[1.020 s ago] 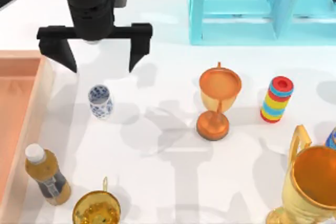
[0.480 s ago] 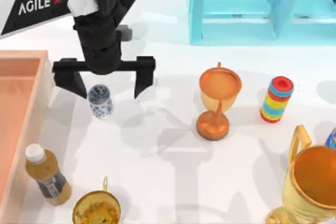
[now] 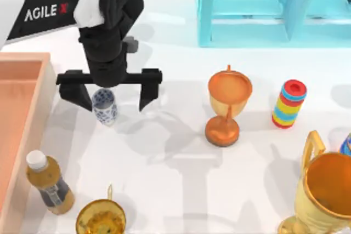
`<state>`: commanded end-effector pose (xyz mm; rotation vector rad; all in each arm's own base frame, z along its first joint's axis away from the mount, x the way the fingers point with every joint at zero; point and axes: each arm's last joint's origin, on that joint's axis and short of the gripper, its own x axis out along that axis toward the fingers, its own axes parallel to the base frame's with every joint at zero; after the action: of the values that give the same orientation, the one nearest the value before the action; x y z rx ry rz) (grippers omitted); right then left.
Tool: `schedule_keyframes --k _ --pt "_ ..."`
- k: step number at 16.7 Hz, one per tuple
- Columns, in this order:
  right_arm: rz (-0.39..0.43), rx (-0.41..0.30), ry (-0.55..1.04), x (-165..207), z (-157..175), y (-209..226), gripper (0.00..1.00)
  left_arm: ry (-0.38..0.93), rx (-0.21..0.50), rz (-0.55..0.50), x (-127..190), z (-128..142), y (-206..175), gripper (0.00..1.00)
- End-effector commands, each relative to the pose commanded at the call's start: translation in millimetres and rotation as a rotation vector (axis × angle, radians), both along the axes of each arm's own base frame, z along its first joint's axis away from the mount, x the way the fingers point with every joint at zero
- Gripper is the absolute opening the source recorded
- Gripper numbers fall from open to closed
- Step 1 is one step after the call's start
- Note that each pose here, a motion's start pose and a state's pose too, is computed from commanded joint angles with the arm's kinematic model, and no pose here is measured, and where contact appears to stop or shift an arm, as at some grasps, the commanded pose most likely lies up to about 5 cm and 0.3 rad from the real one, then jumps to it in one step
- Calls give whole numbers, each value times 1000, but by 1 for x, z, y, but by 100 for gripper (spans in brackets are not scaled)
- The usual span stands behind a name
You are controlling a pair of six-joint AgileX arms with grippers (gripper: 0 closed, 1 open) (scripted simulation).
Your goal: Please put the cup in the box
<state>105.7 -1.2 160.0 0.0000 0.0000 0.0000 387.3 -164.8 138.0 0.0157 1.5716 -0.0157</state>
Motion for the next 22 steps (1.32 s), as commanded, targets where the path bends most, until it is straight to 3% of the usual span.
schedule_keyframes --k 11,22 --pt "0 0 0 0 0 0 100 0 0 0 0 0 0 2" --pt "0 0 0 0 0 0 100 -1 -6 -8 0 6 3 0"
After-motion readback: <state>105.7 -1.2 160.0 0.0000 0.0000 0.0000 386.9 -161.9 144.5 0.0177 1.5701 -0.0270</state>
